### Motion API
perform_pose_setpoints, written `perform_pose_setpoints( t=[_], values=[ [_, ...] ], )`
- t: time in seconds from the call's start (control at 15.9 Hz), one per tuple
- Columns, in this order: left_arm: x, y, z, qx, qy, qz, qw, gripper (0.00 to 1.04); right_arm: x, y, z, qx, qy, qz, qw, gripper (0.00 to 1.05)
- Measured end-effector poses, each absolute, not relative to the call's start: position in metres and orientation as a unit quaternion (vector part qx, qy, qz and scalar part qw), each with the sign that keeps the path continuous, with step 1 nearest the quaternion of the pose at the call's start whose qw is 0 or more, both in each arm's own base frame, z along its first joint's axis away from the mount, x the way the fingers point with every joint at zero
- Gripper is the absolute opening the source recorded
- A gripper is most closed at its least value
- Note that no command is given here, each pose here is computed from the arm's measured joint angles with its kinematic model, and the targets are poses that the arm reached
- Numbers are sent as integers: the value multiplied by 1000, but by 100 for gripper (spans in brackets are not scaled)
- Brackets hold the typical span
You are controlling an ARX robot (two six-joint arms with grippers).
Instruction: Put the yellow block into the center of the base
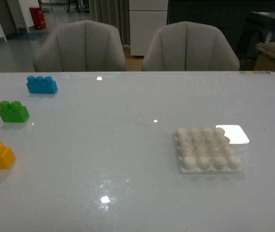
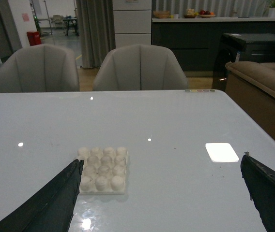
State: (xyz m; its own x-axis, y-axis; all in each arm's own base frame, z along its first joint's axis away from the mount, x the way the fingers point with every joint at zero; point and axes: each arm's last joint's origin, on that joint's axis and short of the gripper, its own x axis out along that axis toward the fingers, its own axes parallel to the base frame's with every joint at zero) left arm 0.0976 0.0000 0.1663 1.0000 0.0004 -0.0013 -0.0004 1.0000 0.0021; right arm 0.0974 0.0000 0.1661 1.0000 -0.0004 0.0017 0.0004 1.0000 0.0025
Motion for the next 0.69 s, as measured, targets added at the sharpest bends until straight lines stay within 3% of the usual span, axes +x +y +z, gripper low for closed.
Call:
perform_pose_setpoints(
  t=[0.69],
  values=[
    [98, 0, 166, 1, 0, 0, 1000, 98, 97, 0, 166, 1, -1, 0, 1000, 98]
  ],
)
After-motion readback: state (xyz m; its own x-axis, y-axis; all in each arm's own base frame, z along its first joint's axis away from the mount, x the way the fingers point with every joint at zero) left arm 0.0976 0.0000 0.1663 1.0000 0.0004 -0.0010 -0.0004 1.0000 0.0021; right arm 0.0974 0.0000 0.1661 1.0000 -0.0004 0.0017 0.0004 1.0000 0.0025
